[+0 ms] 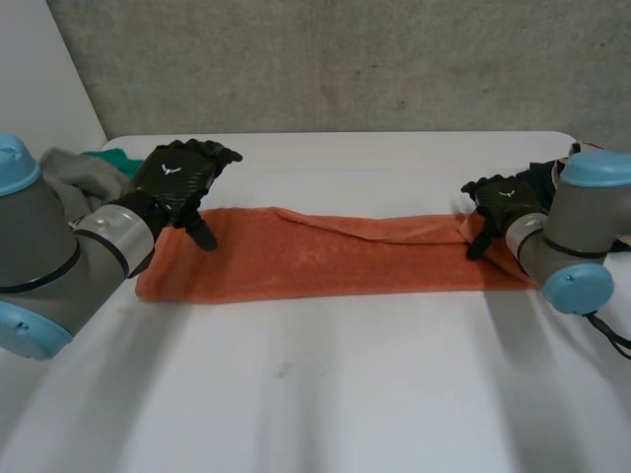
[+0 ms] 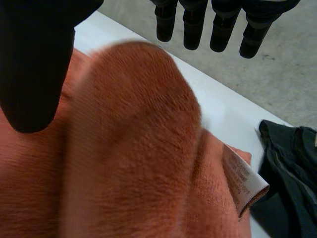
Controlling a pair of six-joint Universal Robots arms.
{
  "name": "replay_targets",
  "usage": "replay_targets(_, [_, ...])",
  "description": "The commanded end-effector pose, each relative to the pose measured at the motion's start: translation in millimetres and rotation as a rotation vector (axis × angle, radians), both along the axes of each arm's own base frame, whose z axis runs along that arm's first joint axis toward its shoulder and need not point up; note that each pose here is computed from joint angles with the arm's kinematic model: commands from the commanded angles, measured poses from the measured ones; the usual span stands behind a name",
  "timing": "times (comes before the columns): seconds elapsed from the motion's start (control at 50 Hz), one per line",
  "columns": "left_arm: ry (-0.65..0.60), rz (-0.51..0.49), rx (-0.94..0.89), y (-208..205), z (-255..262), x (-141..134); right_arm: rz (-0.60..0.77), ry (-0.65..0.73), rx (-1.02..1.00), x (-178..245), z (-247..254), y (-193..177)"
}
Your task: Fold the laundry.
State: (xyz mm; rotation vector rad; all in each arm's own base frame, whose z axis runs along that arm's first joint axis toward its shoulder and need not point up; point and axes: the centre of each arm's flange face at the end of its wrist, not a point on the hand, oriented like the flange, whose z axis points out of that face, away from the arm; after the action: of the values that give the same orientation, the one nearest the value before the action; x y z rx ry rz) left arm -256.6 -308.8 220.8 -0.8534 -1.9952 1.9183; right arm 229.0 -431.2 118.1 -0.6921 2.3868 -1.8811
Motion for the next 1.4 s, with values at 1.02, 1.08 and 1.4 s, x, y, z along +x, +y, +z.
replay_targets(1.02, [0.033, 0.004, -0.033, 4.7, 18.2, 5.6, 0.005, 0.237, -0.162, -54.7, 105.3, 24.0])
replay_targets(1.08, [0.049, -0.003, -0.032, 6.1, 21.1, 5.3, 0.036, 0.301, -0.014, -59.4, 89.0, 41.5])
replay_targets(1.4, [0.065, -0.016, -0.021, 8.0, 21.7, 5.3, 0.059, 0.349, 0.038, -80.8, 12.7, 32.2])
